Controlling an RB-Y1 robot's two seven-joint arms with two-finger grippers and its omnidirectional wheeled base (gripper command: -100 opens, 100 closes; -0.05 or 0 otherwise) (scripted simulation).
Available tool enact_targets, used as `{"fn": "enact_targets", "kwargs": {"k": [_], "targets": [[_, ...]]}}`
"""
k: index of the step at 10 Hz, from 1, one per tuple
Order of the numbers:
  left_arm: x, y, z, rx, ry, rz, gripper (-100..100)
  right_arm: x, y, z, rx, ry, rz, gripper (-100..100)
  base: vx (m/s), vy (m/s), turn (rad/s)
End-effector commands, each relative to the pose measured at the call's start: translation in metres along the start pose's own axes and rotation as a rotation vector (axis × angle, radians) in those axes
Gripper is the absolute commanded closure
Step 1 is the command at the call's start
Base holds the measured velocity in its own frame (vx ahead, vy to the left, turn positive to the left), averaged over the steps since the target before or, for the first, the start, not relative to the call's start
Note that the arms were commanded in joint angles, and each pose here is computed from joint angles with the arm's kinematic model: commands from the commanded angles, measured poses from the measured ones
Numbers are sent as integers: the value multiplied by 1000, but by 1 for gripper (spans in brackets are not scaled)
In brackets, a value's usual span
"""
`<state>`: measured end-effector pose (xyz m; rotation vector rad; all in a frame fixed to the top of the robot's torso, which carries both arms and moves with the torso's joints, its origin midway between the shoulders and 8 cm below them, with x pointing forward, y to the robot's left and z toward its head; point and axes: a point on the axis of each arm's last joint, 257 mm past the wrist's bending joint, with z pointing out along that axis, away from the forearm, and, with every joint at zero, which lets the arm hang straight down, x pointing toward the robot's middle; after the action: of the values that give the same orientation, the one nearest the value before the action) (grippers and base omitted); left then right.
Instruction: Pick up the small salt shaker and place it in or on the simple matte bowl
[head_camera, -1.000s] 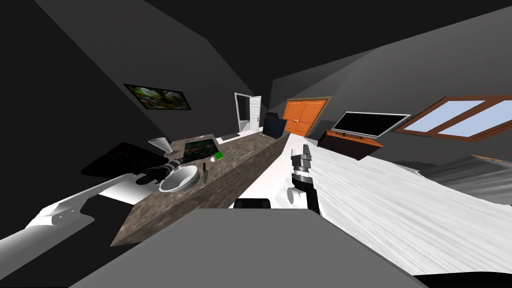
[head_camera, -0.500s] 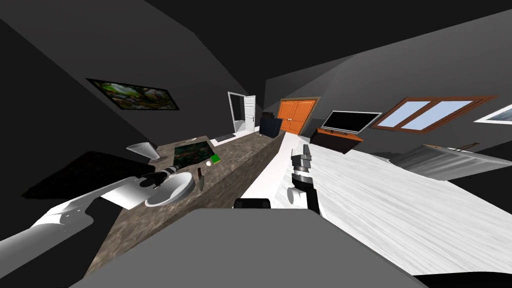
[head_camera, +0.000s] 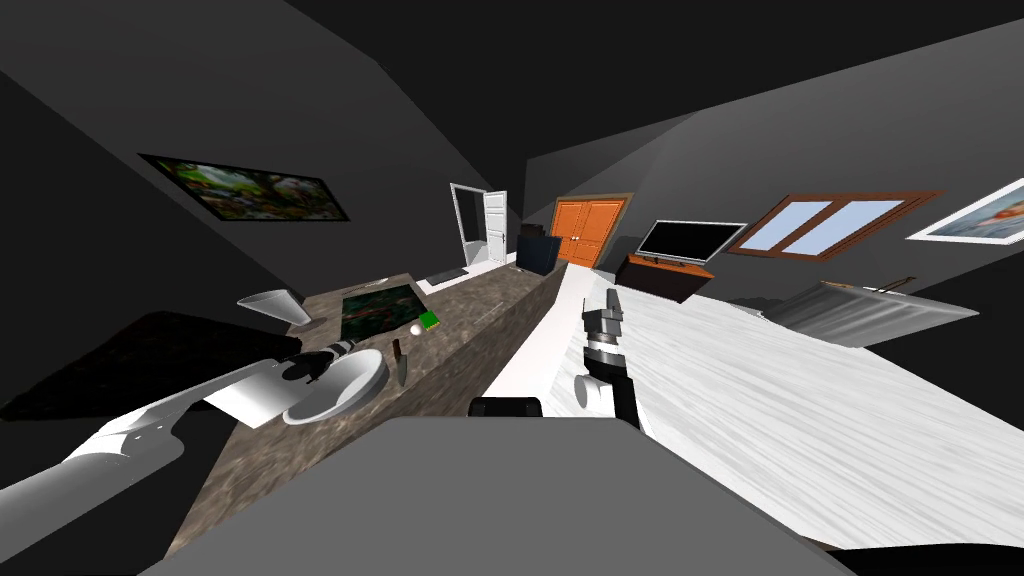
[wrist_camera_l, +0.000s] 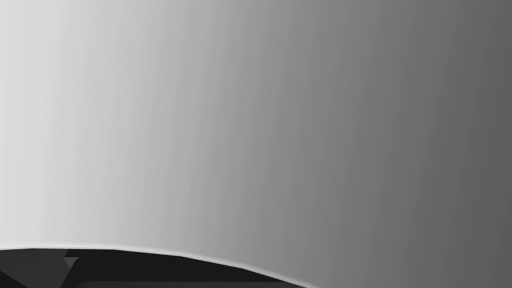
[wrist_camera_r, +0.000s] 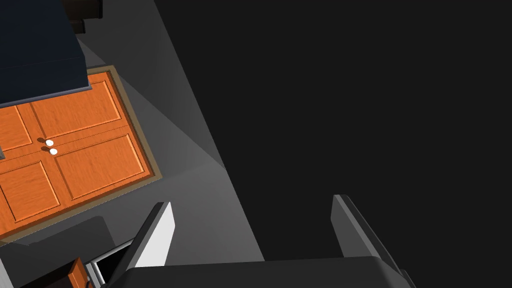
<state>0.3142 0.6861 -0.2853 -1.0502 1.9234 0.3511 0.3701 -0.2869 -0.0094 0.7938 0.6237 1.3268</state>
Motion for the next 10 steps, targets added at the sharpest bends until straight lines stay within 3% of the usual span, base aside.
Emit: {"fn": "enact_targets", "kwargs": {"k": [1,2,3,7,8,9,10], "targets": [[-3,5,4,-6,-13,3,-100,0,0,0,0,0,0,0,-5,7,-22],[-2,2,2,-4,-7,0,-100,0,0,0,0,0,0,0,0,0,0],[-2,2,2,-4,-8,1,100,0,0,0,0,0,0,0,0,0,0],[-2,2,2,-5,-9,1,100,0,0,0,0,0,0,0,0,0,0],[-3,2,2,-4,-9,2,0,0,0,0,0,0,0,0,0,0,0],[-3,2,2,-4,-9,2,100,0,0,0,0,0,0,0,0,0,0],[-2,2,2,-4,-9,2,0,0,0,0,0,0,0,0,0,0,0]]}}
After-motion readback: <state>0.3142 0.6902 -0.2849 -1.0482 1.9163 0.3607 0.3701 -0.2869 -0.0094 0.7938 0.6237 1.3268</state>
